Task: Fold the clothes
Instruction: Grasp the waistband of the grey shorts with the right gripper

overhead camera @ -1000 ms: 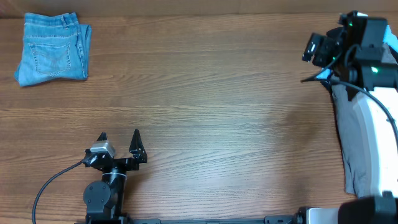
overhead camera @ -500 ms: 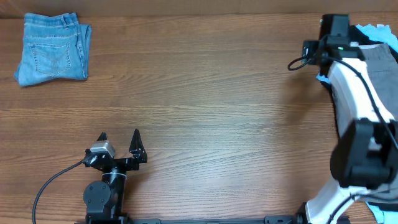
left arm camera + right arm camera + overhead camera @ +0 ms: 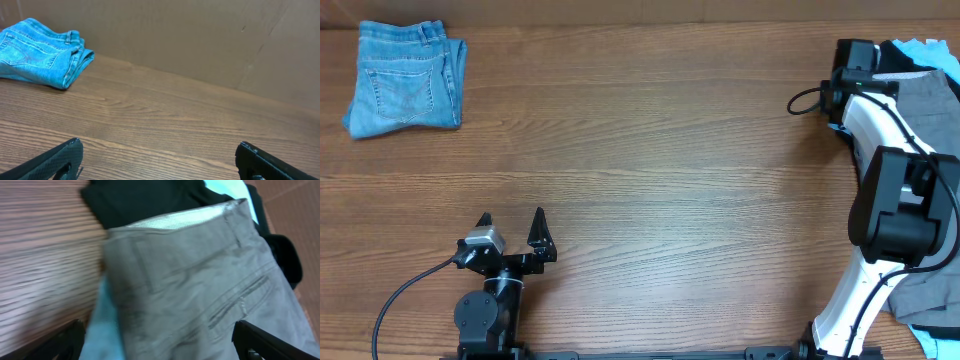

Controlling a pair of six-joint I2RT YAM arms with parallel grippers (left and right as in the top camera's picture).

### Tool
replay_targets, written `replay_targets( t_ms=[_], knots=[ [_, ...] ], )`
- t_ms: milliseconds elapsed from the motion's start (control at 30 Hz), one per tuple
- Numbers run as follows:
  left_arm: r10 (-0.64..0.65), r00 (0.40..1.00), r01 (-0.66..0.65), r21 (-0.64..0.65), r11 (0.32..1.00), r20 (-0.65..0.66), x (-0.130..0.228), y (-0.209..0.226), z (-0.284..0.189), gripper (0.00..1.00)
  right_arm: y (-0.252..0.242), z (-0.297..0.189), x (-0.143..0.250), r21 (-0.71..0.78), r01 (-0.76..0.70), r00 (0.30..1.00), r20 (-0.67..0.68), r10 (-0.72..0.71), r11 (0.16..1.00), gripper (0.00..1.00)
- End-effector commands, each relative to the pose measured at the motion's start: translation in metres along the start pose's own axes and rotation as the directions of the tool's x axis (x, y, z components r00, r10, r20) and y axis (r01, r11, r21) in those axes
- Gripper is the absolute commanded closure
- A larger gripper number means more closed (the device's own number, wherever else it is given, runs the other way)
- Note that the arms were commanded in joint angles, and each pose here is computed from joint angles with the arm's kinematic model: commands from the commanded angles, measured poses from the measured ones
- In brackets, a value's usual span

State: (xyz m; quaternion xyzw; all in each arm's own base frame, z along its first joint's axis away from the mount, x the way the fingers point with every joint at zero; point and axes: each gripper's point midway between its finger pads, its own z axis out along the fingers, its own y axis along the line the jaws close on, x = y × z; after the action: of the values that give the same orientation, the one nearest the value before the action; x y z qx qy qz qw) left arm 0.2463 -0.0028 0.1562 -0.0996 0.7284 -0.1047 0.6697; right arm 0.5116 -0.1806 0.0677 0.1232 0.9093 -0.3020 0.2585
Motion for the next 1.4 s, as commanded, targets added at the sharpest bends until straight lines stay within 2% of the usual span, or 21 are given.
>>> replay_targets(
  t_ms=[0, 267, 567, 833, 933, 1367],
  knots=[
    [-0.003, 1.000, 0.003, 0.000, 1.000, 0.005, 0.000, 0.000, 0.000, 0.00, -0.013, 0.001, -0.013, 0.006, -0.033, 0.999, 0.026, 0.033, 0.999, 0.02],
    [-0.003, 1.000, 0.003, 0.000, 1.000, 0.005, 0.000, 0.000, 0.000, 0.00, 0.003, 0.004, -0.010, -0.077, -0.019, 1.000, 0.022, 0.020, 0.997, 0.02],
    [-0.003, 1.000, 0.003, 0.000, 1.000, 0.005, 0.000, 0.000, 0.000, 0.00, 0.014, 0.022, 0.006, -0.068, -0.001, 1.000, -0.016, 0.000, 0.998, 0.01],
    [-0.002, 1.000, 0.002, 0.000, 1.000, 0.005, 0.000, 0.000, 0.000, 0.00, 0.013, 0.022, 0.000, -0.066, -0.015, 1.000, 0.005, 0.015, 0.998, 0.14],
    [-0.002, 1.000, 0.002, 0.000, 1.000, 0.005, 0.000, 0.000, 0.000, 0.00, 0.012, 0.023, -0.002, -0.065, -0.019, 1.000, 0.012, 0.020, 0.998, 0.16],
    [-0.002, 1.000, 0.002, 0.000, 1.000, 0.005, 0.000, 0.000, 0.000, 0.00, -0.005, 0.034, 0.002, -0.055, -0.053, 0.999, 0.003, 0.053, 0.997, 0.11]
  ],
)
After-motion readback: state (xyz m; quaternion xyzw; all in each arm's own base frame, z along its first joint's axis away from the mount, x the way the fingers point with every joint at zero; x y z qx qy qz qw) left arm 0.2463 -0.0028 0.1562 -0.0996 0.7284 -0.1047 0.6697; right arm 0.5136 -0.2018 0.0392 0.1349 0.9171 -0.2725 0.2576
